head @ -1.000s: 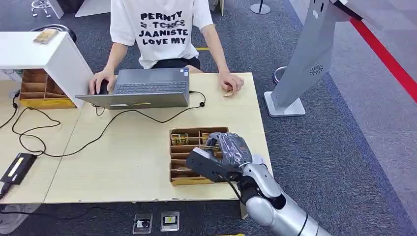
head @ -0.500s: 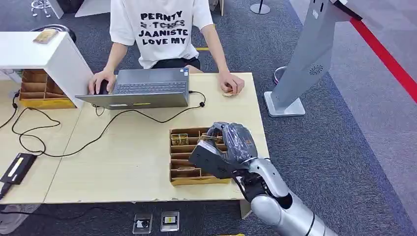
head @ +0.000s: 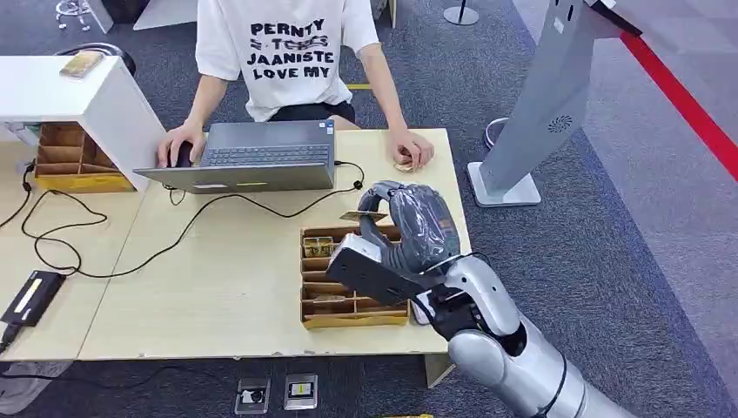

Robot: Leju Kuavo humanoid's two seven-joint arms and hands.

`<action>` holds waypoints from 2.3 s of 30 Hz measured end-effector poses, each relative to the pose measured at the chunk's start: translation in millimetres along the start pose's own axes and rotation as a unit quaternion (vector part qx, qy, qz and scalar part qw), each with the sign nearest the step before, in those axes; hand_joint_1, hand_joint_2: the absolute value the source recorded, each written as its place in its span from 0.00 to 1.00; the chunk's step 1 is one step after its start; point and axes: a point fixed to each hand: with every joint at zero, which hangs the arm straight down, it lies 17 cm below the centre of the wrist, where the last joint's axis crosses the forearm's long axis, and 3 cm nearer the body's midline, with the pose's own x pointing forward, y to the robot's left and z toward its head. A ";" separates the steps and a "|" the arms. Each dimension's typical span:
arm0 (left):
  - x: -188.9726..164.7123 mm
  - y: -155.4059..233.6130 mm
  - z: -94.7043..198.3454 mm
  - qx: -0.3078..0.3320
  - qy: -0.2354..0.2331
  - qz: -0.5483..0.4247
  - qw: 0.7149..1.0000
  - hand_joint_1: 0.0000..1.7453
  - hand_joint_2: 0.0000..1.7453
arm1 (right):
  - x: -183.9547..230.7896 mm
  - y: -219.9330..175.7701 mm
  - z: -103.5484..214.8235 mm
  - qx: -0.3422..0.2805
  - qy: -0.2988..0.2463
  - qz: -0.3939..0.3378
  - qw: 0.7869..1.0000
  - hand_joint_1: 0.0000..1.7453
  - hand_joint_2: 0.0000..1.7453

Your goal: Pass the card to the sensor for recognition and then transmit it.

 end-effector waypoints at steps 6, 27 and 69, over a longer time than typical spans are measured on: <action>0.7 -0.2 0.1 -0.001 -0.001 0.000 1.000 0.00 0.00 | 22.7 -8.5 -13.9 -0.004 -0.033 0.006 0.999 1.00 1.00; 3.0 -2.6 0.8 -0.006 -0.007 -0.018 1.000 0.00 0.00 | 76.1 -15.8 -96.3 0.009 -0.097 0.033 0.995 1.00 1.00; 9.9 4.7 -0.2 -0.005 -0.026 -0.076 0.997 0.00 0.00 | -49.9 -0.7 -175.4 0.032 0.083 0.136 0.987 1.00 1.00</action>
